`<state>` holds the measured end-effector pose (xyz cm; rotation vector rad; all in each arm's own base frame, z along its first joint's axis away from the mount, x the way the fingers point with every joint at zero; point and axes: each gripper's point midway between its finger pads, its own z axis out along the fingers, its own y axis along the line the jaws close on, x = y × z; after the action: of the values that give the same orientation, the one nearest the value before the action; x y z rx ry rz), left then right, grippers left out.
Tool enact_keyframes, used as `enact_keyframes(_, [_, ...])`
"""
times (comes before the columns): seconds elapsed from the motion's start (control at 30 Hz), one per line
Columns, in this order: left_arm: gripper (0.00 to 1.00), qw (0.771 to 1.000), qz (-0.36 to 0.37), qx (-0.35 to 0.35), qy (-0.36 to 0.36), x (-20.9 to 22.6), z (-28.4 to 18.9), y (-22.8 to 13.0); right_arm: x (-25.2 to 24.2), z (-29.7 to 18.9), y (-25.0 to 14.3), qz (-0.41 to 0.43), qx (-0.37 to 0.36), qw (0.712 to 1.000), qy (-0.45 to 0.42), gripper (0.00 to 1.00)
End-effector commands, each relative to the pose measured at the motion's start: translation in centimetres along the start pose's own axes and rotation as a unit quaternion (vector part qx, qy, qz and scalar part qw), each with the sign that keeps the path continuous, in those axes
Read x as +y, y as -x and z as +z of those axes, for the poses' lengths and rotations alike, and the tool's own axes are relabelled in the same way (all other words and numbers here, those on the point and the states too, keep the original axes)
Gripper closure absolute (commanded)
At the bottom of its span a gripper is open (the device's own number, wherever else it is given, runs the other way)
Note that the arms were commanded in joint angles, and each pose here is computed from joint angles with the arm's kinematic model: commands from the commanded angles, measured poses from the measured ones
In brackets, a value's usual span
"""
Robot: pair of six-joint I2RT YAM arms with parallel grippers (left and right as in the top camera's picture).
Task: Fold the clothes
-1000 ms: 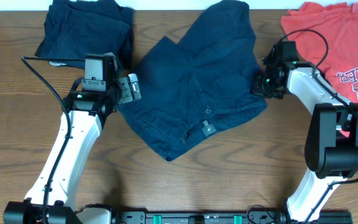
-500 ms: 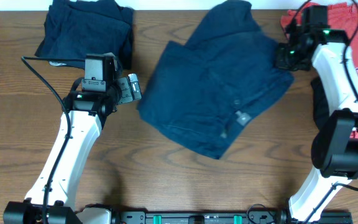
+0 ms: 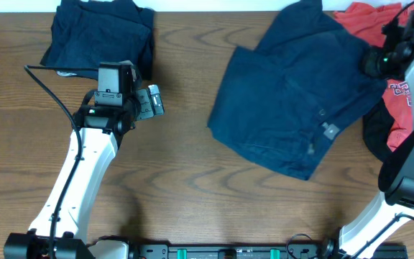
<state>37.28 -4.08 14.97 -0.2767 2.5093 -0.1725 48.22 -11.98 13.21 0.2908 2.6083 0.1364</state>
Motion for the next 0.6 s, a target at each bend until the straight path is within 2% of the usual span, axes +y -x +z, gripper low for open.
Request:
enact_keyframes(0.0, [0.02, 0.999, 0.008, 0.008, -0.033, -1.2, 0.8, 0.1, 3.1, -0.9, 1.2, -0.059, -0.017, 0.996, 0.07, 0.3])
enact_keyframes(0.03, [0.02, 0.998, 0.022, 0.012, -0.055, -2.1, 1.2, 0.0, 3.6, -1.2, 1.3, -0.061, -0.016, 0.995, 0.078, 0.14])
enact_keyframes(0.07, [0.02, 0.996, 0.039, 0.018, -0.079, -3.1, 1.7, -0.2, 4.3, -1.6, 1.4, -0.063, -0.014, 0.994, 0.089, 0.07])
enact_keyframes(0.1, [0.02, 0.994, 0.051, 0.023, -0.096, -3.8, 2.2, -0.5, 5.0, -2.0, 1.4, -0.065, -0.012, 0.993, 0.099, 0.05])
enact_keyframes(0.23, [0.02, 0.982, 0.096, 0.044, -0.154, -6.8, 4.9, -1.8, 7.8, -3.6, 1.5, -0.074, -0.003, 0.987, 0.14, 0.04])
enact_keyframes(0.3, [0.02, 0.961, 0.159, 0.045, -0.22, -9.5, 5.5, -2.6, 8.7, -3.8, 1.2, -0.069, 0.006, 0.987, 0.146, 0.11])
enact_keyframes(0.37, [0.02, 0.937, 0.206, 0.038, -0.279, -12.1, 5.9, -3.4, 9.4, -3.7, 0.9, -0.061, 0.013, 0.987, 0.15, 0.12])
enact_keyframes(0.43, [0.02, 0.926, 0.219, 0.035, -0.304, -13.8, 6.7, -4.0, 10.2, -3.6, 0.6, -0.066, 0.02, 0.986, 0.153, 0.14])
enact_keyframes(0.57, [0.02, 0.92, 0.231, 0.056, -0.312, -15.1, 8.2, -6.0, 11.1, -3.6, 0.3, -0.074, 0.024, 0.985, 0.156, 0.15])
